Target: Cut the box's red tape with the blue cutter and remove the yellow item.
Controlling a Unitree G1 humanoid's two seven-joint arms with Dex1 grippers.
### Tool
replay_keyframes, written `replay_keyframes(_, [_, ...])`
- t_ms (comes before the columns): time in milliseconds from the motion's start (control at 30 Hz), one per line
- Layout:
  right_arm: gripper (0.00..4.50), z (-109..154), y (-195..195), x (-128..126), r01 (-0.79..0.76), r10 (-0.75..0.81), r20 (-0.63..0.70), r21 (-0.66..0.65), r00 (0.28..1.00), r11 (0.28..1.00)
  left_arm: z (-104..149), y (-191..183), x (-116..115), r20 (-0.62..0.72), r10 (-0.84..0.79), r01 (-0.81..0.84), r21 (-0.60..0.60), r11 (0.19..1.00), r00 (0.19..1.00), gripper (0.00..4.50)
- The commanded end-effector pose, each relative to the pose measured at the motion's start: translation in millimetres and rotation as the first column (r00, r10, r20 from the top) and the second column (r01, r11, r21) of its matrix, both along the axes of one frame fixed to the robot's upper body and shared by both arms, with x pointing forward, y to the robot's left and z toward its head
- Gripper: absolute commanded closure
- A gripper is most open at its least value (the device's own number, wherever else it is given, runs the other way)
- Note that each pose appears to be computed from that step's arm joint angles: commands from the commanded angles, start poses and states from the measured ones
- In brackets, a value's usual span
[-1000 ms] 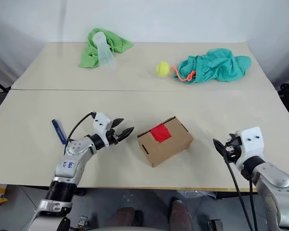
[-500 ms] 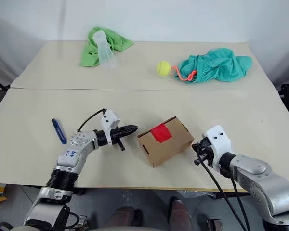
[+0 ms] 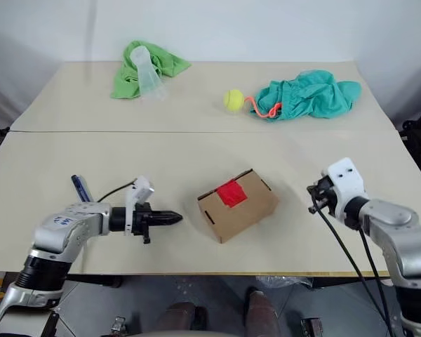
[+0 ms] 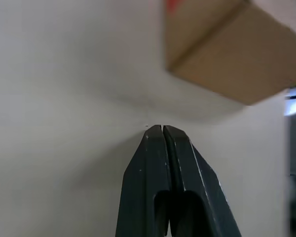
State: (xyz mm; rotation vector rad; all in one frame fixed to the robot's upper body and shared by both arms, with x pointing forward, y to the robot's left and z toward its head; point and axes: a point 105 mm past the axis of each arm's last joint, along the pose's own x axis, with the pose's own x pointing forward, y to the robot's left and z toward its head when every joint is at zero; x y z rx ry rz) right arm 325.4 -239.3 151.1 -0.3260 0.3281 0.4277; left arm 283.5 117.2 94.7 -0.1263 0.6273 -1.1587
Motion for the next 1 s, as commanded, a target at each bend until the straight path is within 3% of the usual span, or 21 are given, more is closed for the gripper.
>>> replay_keyframes(33, [4.5,-1.5,7.2,10.8,-0.039,0.039,-0.026,0.005,0.999,0.999,5.7,-16.8,-14.1,-0.062,-0.069,0.068,-0.022,0.997,0.996,4.47])
replay_keyframes(233, [4.5,-8.0,35.4,11.8,-0.147,0.149,-0.118,0.032,0.982,0.989,4.1,-32.5,-11.3,-0.058,-0.062,0.06,-0.033,0.998,0.996,4.47])
replay_keyframes(467, [4.5,3.0,60.4,-15.7,-0.268,0.283,-0.171,0.101,0.944,0.958,16.3,-44.1,34.2,0.098,0.108,-0.098,-0.102,0.99,0.989,4.47])
replay_keyframes(700, [4.5,-0.3,77.8,-48.9,-0.332,0.355,-0.247,0.133,0.902,0.934,18.2,-56.9,53.5,0.152,0.094,-0.079,-0.104,0.991,0.984,4.47])
replay_keyframes(1000, [4.5,-13.5,84.3,-79.4,-0.315,0.341,-0.323,0.13,0.883,0.94,22.0,-82.6,64.1,0.202,0.012,0.011,-0.111,0.994,0.979,4.47])
